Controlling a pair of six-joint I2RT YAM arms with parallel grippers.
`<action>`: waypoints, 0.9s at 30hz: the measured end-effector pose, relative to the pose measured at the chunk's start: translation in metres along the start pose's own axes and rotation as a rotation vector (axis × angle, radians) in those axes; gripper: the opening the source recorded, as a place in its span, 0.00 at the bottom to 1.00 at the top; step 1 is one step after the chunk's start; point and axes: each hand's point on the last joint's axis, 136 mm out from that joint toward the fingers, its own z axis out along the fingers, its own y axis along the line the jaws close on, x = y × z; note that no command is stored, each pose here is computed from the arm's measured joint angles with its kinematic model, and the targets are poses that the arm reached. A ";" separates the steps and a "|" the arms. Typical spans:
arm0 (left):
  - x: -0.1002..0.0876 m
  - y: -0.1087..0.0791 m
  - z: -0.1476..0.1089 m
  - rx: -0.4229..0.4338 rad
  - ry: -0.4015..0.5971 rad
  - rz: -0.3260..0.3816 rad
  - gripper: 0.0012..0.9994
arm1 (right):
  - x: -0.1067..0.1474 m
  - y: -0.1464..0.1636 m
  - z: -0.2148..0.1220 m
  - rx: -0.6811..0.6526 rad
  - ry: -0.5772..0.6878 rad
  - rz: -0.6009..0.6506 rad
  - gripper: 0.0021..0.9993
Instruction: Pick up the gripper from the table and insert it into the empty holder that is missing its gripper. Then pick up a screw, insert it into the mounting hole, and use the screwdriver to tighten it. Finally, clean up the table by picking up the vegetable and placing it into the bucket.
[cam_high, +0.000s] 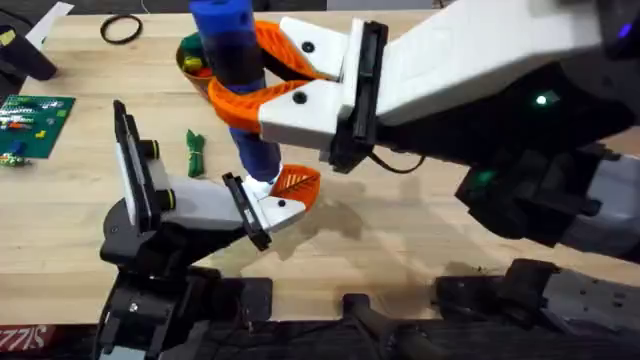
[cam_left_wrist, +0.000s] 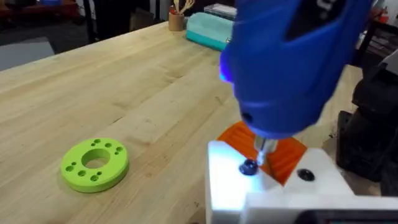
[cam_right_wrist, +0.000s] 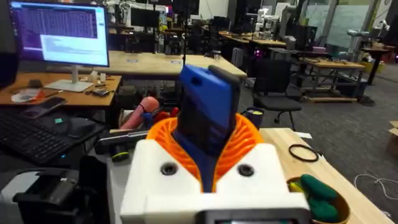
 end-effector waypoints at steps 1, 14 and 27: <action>0.000 0.000 0.000 0.000 0.000 0.000 0.01 | 0.000 0.000 0.000 0.000 0.001 0.000 0.04; 0.000 0.000 0.000 0.000 0.000 -0.003 0.01 | 0.007 0.000 0.000 0.000 0.026 -0.035 0.04; 0.000 0.000 0.000 0.000 0.001 -0.004 0.01 | 0.007 0.000 0.000 0.000 0.026 -0.047 0.04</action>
